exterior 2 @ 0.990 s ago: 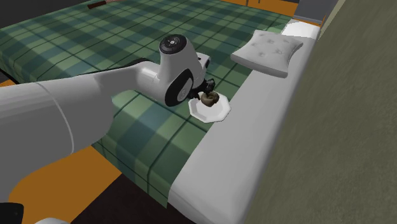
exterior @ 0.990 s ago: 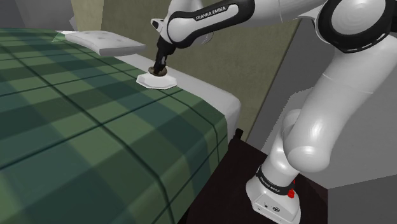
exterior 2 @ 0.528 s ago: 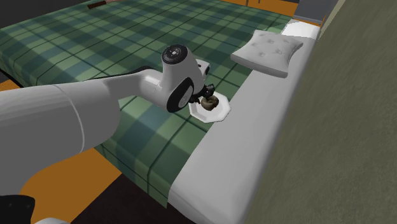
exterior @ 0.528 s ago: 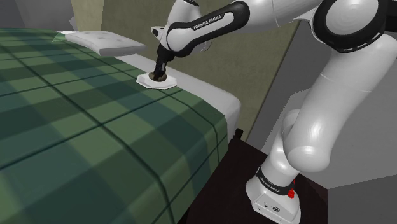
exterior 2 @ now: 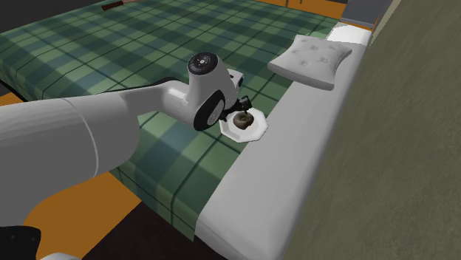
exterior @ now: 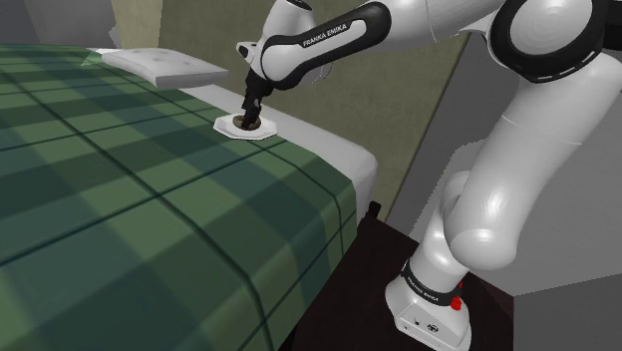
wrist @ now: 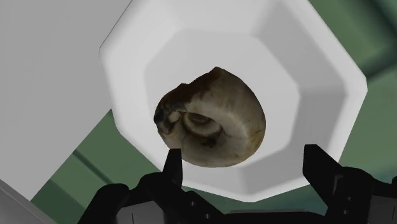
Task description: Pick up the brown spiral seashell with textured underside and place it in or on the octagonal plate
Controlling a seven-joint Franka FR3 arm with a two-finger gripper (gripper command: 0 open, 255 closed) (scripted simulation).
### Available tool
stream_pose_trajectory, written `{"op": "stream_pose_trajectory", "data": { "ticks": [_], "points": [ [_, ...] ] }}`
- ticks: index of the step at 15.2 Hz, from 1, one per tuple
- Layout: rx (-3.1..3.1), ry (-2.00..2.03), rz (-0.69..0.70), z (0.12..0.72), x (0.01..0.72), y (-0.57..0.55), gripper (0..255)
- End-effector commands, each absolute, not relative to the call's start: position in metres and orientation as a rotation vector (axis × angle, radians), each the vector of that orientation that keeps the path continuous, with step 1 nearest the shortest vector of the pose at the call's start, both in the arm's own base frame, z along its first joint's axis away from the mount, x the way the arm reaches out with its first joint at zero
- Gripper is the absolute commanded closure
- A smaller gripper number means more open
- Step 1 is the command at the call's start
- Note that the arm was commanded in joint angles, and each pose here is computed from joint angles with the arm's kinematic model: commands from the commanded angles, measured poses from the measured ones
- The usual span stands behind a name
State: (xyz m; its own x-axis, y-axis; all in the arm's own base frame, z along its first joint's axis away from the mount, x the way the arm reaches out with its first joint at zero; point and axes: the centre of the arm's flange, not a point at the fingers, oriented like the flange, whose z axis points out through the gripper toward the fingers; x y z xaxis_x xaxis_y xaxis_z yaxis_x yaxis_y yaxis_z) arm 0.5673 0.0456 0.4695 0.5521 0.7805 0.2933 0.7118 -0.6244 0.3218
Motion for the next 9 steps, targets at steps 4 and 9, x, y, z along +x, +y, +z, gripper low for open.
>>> {"op": "stream_pose_trajectory", "data": {
  "ticks": [4, 9],
  "points": [
    [2.619, 1.27, 0.619, 0.481, 0.562, 0.045, 0],
    [2.619, 1.27, 0.619, 0.515, 0.546, 0.044, 0]
  ]
}}
